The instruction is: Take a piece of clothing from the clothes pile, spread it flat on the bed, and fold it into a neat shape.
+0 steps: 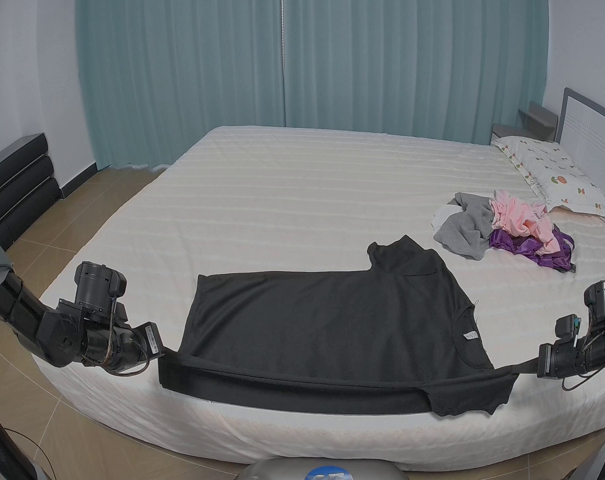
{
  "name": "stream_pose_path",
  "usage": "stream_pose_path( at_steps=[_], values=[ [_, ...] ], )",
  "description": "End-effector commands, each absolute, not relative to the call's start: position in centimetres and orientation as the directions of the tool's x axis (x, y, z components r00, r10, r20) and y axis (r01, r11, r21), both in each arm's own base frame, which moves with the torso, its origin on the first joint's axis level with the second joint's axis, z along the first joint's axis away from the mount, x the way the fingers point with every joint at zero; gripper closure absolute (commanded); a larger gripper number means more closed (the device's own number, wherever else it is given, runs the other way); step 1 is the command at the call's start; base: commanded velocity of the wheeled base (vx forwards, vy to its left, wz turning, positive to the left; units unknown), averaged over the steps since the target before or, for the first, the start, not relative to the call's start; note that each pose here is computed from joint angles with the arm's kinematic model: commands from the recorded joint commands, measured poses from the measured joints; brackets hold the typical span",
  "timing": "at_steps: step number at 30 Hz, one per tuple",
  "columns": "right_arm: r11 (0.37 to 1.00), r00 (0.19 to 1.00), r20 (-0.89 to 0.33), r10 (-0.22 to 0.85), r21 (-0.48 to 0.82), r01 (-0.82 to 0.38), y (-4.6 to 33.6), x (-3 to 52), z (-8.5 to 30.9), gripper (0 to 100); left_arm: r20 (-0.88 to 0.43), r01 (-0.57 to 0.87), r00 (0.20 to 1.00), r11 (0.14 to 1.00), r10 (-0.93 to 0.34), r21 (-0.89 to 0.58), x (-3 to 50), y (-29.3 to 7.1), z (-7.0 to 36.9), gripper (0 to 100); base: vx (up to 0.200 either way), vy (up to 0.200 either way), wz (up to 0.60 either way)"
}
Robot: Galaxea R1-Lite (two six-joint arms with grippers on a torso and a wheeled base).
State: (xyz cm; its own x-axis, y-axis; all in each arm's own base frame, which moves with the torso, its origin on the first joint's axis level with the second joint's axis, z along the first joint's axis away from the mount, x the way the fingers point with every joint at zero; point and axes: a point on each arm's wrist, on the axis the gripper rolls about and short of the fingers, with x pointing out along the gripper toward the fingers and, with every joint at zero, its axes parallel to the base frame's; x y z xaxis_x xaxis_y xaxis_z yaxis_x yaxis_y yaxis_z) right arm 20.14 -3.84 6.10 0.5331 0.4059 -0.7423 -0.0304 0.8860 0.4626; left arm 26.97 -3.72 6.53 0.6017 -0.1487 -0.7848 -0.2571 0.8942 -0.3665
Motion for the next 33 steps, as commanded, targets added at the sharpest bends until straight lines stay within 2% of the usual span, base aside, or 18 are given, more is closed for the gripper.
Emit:
stream_pose_path(
  at_steps=[1, 30, 31, 32, 33],
  values=[
    [0.878, 0.511, -0.750, 0.419, 0.479, -0.016, -3.8, 21.8, 5.5, 100, -0.796, -0.265, 0.588, 0.895, -0.147, -0.360, 28.1, -3.8, 5.7, 100, 0.000, 0.000, 0.00],
    [0.864, 0.460, -0.770, 0.442, 0.504, 0.012, -3.4, 29.1, 2.2, 100, -0.831, -0.304, 0.538, 0.887, -0.140, -0.347, 33.5, -4.7, 1.1, 100, 0.000, 0.000, 0.00],
    [0.864, 0.459, -0.770, 0.443, 0.504, 0.013, -3.5, 29.4, 2.0, 100, -0.828, -0.302, 0.543, 0.887, -0.142, -0.350, 33.8, -4.7, 1.2, 0, 0.000, 0.000, 0.00],
    [0.864, 0.459, -0.770, 0.443, 0.504, 0.013, -3.5, 29.5, 1.9, 0, -0.828, -0.303, 0.543, 0.886, -0.142, -0.351, 33.9, -4.7, 1.1, 0, 0.000, 0.000, 0.00],
    [0.863, 0.457, -0.771, 0.444, 0.505, 0.014, -3.4, 29.5, 1.9, 0, -0.827, -0.302, 0.544, 0.887, -0.142, -0.351, 34.0, -4.8, 1.1, 0, 0.000, 0.000, 0.00]
  ],
)
